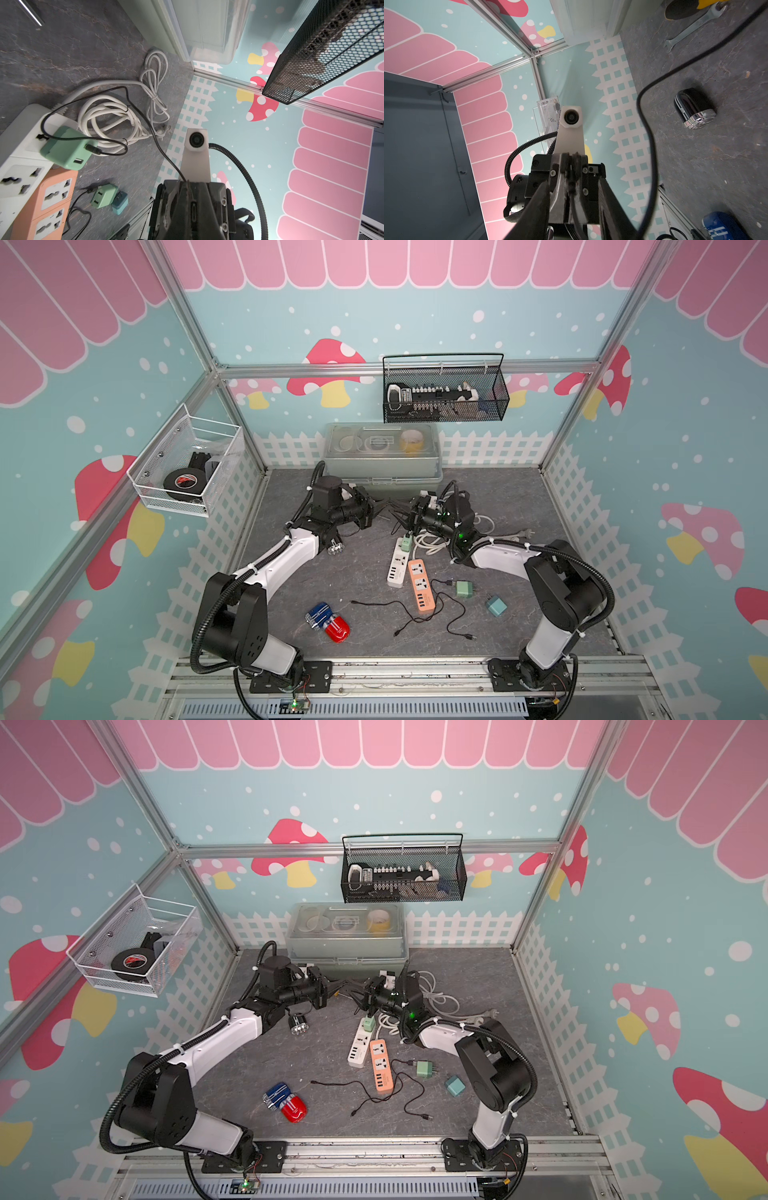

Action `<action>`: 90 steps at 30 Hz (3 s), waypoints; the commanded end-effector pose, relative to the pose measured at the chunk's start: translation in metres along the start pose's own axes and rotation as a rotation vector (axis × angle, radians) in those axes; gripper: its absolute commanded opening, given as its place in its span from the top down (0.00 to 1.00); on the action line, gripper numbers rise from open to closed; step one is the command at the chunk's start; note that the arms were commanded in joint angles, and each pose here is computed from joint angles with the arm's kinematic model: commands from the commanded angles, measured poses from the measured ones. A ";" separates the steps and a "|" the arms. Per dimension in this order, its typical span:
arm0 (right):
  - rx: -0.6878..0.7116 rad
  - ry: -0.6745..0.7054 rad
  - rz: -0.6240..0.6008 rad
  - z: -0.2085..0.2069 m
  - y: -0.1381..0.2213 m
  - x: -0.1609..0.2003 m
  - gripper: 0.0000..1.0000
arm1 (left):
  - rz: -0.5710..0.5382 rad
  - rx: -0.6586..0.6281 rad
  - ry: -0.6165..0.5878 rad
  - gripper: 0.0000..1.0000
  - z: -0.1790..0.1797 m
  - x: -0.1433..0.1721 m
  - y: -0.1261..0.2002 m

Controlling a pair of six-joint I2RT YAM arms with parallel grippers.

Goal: Charge the electric shaver
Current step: Pick up the charging cable from the center of the board, then pick up the electric shaver from the center of the board.

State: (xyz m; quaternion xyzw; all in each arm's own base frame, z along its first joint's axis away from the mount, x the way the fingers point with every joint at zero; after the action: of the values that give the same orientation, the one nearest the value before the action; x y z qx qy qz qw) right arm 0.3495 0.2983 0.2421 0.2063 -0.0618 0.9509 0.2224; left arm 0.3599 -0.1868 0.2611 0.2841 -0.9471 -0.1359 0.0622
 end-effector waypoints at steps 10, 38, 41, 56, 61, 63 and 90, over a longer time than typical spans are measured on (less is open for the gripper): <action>-0.040 -0.013 0.045 0.008 -0.002 0.006 0.72 | 0.025 -0.017 -0.032 1.00 -0.003 0.001 0.007; -0.031 -0.032 0.049 0.006 -0.013 0.000 0.90 | 0.028 0.001 -0.020 1.00 -0.001 0.000 0.003; -0.033 -0.032 0.049 0.008 -0.014 0.000 0.93 | 0.029 0.003 -0.020 1.00 -0.001 0.000 0.003; 0.003 0.018 0.010 0.005 -0.003 0.005 1.00 | -0.067 -0.081 -0.056 0.64 0.002 -0.003 0.015; 0.036 0.135 0.008 -0.003 0.010 0.008 1.00 | -0.299 -0.378 -0.097 0.41 0.027 -0.009 0.071; 0.043 0.186 0.021 -0.006 0.014 0.011 1.00 | -0.348 -0.484 -0.094 0.35 0.041 -0.011 0.090; 0.148 0.410 0.096 -0.001 0.018 0.026 1.00 | -0.434 -0.662 0.133 0.18 0.124 -0.051 0.029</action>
State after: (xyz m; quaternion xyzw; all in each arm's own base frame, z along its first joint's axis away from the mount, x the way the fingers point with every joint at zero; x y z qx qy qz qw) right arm 0.3180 0.2880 0.2408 0.0407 0.0552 0.9809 0.1819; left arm 0.3335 -0.0976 0.1269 0.3802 -0.7576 -0.4987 0.1810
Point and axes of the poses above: each gripper's point midway between its finger pads, its own y axis back along the fingers, its own z axis along the line the jaws close on, x = y × z, the point moved 6 cm from there along y, back along the fingers, and after that the axes turned 7 degrees about -y, right-handed, at the moved point
